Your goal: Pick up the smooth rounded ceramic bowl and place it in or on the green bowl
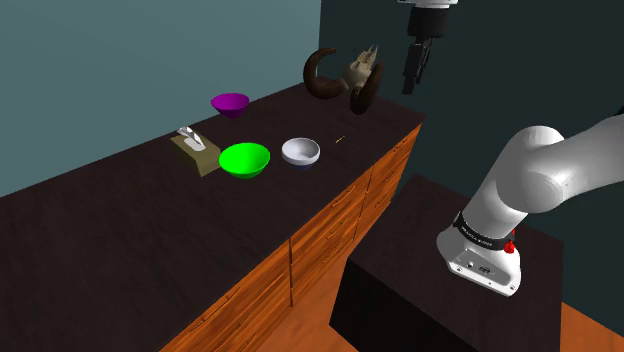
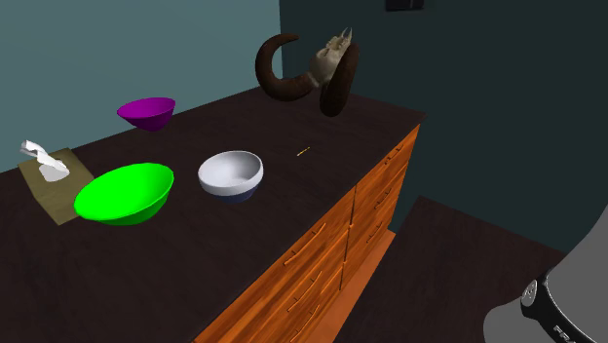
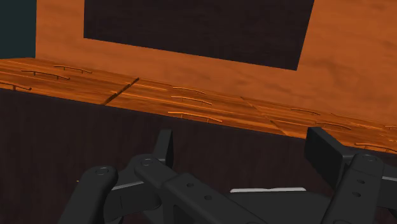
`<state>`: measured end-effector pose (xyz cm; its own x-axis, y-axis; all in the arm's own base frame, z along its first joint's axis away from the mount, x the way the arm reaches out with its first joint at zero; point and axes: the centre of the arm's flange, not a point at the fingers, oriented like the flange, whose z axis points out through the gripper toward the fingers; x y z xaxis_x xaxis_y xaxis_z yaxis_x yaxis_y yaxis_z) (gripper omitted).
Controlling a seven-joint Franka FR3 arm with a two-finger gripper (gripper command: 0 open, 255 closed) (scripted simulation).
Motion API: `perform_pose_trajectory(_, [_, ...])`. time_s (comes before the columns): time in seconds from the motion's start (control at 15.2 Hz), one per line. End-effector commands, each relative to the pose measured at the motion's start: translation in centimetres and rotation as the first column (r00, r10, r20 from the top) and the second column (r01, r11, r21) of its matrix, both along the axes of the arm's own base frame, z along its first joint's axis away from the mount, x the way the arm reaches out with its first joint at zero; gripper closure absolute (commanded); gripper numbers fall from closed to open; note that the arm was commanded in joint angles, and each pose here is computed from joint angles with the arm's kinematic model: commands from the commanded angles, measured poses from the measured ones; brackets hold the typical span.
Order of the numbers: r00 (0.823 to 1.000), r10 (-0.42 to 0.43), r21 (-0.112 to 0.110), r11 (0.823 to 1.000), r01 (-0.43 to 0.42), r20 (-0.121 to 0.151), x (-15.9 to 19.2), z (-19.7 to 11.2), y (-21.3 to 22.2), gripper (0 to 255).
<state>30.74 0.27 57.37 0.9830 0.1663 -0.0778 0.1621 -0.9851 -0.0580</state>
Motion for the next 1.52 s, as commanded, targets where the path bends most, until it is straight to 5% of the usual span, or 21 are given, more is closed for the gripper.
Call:
perform_pose_trajectory(0.0, [1.000,0.000,0.000,1.000,0.000,0.000,0.0,0.0,0.0,0])
perform_pose_trajectory(1.45, [0.998,0.054,0.051,0.997,-0.055,0.022,21.4,-19.2,-3.7,0])
